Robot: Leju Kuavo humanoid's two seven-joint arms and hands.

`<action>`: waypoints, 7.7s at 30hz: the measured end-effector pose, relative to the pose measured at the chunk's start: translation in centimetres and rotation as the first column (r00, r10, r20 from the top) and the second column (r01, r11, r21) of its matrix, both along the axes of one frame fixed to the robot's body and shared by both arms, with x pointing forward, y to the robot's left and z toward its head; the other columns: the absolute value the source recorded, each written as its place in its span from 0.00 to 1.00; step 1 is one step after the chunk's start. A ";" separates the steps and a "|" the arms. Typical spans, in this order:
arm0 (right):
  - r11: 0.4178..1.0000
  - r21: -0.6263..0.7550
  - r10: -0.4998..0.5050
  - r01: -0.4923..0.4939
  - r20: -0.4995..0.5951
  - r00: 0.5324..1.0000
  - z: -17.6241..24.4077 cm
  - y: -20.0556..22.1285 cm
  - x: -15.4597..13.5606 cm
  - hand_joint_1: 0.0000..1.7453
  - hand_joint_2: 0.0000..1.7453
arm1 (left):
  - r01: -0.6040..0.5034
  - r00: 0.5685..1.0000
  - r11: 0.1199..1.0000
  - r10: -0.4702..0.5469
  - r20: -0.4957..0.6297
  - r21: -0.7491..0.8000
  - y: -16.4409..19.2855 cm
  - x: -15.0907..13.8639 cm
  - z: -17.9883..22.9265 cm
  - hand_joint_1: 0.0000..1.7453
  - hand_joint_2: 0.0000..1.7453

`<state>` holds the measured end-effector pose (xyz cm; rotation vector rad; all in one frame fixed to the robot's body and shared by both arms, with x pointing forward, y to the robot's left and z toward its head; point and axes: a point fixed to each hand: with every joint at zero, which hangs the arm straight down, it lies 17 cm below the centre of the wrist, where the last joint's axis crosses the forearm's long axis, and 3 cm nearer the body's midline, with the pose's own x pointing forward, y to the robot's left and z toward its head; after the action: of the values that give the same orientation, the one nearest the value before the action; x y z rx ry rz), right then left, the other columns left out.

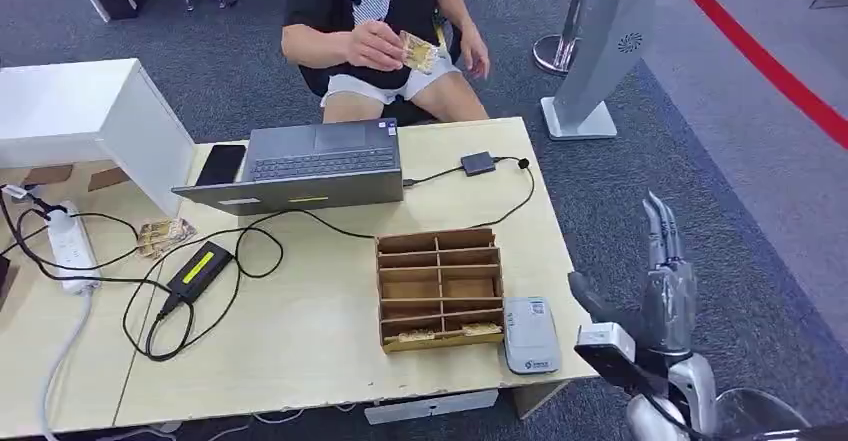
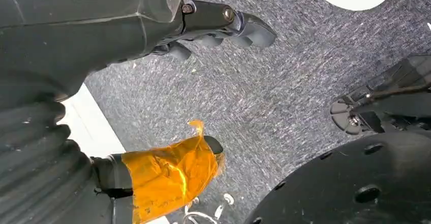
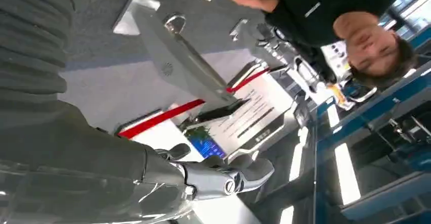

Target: Pass the card to the sensor for recognition and then transmit it.

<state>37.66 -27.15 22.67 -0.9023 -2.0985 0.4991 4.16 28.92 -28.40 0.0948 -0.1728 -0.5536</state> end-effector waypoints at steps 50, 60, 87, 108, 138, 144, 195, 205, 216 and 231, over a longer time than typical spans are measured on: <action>0.948 -0.312 -0.007 -0.060 -0.211 0.977 2.8 11.6 21.5 0.99 1.00 | 0.191 0.982 0.982 -0.191 0.007 0.007 0.2 1.8 0.2 0.00 1.00; 0.946 0.013 0.312 -0.323 -0.298 0.902 0.5 14.8 16.1 0.99 1.00 | 0.148 0.989 0.989 -0.148 0.004 0.015 0.5 1.4 0.1 0.00 1.00; 0.945 -0.218 0.106 -0.246 -0.507 0.856 -12.8 2.0 -3.1 0.97 1.00 | -0.074 0.997 0.997 0.075 -0.008 0.023 0.7 -0.6 -0.1 0.00 1.00; 0.901 -0.336 0.026 -0.272 -0.587 0.809 -17.4 2.8 -2.2 1.00 1.00 | -0.053 0.999 0.998 0.054 -0.009 0.022 0.6 -0.4 -0.1 0.00 1.00; 0.873 -0.390 -0.013 -0.294 -0.621 0.784 -20.3 3.8 -1.6 1.00 1.00 | -0.036 0.999 0.999 0.036 -0.012 0.021 0.6 -0.4 -0.1 0.00 1.00; 0.887 -0.401 -0.022 -0.230 -0.533 0.846 -17.1 3.2 -0.6 0.99 1.00 | -0.033 0.999 0.999 0.033 -0.012 0.022 0.6 -0.4 -0.1 0.00 1.00; 0.814 -0.467 0.006 -0.345 -0.588 0.809 0.2 20.7 23.6 0.00 1.00 | 0.186 0.983 0.982 -0.185 -0.020 0.028 1.0 1.6 0.2 0.00 1.00; 0.806 -0.425 0.194 -0.412 -0.469 0.862 1.9 24.5 19.5 0.00 1.00 | 0.172 0.985 0.984 -0.170 -0.027 0.044 1.4 1.3 0.1 0.00 1.00; 0.825 -0.447 0.280 -0.347 -0.210 0.937 7.3 21.9 14.3 0.00 1.00 | 0.128 0.992 0.990 -0.126 -0.030 0.051 1.7 0.8 0.1 0.00 1.00; 0.881 -0.372 0.321 -0.292 0.016 0.947 3.8 11.2 -1.8 0.00 1.00 | -0.011 0.999 0.998 0.013 -0.030 0.060 1.6 -0.5 -0.1 0.00 1.00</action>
<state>35.83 -15.95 26.44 -0.7997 -2.2748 1.0671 3.65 30.51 -28.50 0.1455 -0.1260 -0.5483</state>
